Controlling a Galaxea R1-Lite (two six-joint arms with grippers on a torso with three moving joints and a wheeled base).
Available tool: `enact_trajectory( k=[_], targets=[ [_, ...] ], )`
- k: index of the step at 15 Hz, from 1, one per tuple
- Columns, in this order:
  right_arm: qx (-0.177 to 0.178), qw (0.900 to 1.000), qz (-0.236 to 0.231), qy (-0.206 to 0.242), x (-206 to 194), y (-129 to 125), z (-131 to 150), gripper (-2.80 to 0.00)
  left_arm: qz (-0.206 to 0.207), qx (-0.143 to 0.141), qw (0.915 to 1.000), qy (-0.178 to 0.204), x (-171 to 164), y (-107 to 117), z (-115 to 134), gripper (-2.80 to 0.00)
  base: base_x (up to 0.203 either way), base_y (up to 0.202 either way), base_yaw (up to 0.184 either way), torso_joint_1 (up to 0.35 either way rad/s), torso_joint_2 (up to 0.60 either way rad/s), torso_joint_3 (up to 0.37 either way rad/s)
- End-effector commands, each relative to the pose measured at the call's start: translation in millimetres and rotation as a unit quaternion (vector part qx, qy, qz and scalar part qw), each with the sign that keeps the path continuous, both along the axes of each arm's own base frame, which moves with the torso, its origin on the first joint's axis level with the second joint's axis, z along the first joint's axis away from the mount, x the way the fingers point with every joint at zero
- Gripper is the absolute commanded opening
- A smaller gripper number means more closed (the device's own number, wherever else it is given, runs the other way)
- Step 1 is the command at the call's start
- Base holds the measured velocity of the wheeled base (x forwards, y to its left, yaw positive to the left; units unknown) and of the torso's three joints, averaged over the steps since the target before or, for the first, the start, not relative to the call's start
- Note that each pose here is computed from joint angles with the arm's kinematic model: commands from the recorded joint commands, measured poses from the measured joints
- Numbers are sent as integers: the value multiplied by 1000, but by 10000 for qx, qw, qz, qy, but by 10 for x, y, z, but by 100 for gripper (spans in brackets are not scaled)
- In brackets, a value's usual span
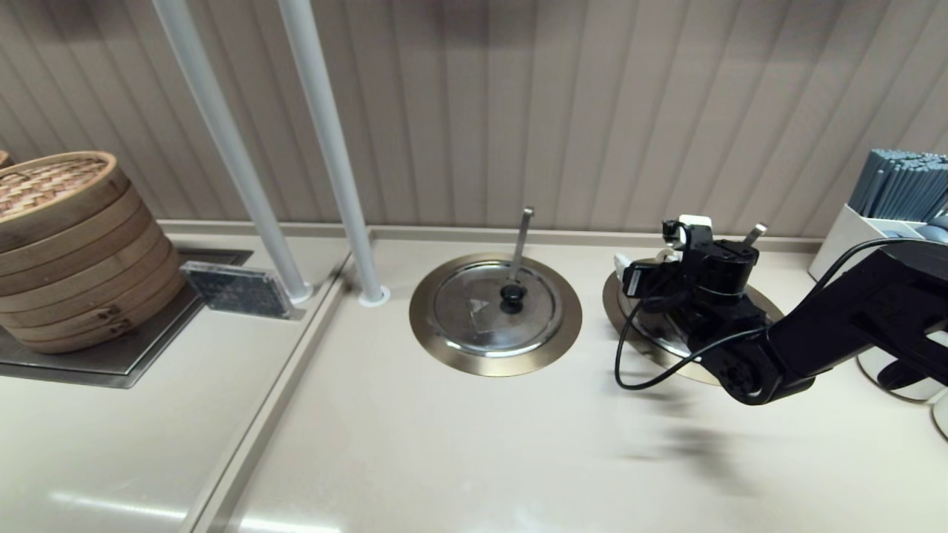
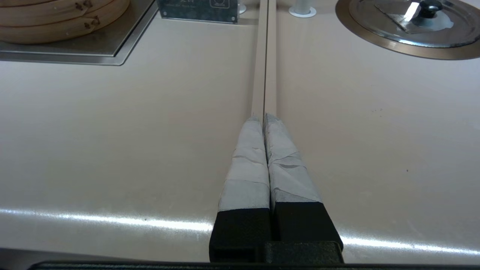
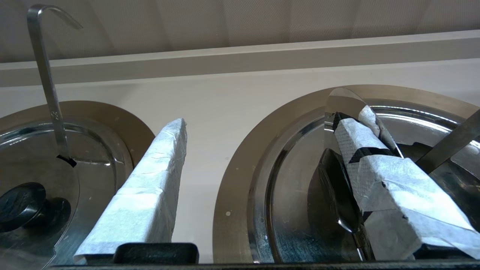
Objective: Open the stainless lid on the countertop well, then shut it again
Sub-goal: Open the lid, then stir with a spoon
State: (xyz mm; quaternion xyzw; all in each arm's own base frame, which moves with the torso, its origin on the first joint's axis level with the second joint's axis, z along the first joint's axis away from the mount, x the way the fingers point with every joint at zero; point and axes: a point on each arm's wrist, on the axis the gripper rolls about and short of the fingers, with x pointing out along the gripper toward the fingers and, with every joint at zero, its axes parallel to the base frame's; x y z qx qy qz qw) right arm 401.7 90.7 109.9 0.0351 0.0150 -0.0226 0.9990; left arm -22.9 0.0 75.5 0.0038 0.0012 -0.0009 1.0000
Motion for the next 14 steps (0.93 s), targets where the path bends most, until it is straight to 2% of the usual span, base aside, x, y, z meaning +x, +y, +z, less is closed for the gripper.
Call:
enact_trajectory(
  k=[1,7,10,12,14],
  targets=[
    [36,9999,62,-140,-87,47,118,0,1,0,10000,11,1,0,-5,-280,0,0,0,0,0,0],
    [173,9988,418,-200,-420,241,316,0,1,0,10000,-4,0,0,1,-280,0,0,0,0,0,0],
    [252,9973,575,-394,-632,307,541,0,1,0,10000,4,1,0,-3,-280,0,0,0,0,0,0],
    [258,9974,540,-403,-763,238,749,0,1,0,10000,-4,0,0,1,-280,0,0,0,0,0,0],
    [148,9998,8,-131,-688,-101,769,0,1,0,10000,-2,0,0,0,-280,0,0,0,0,0,0]
  ],
)
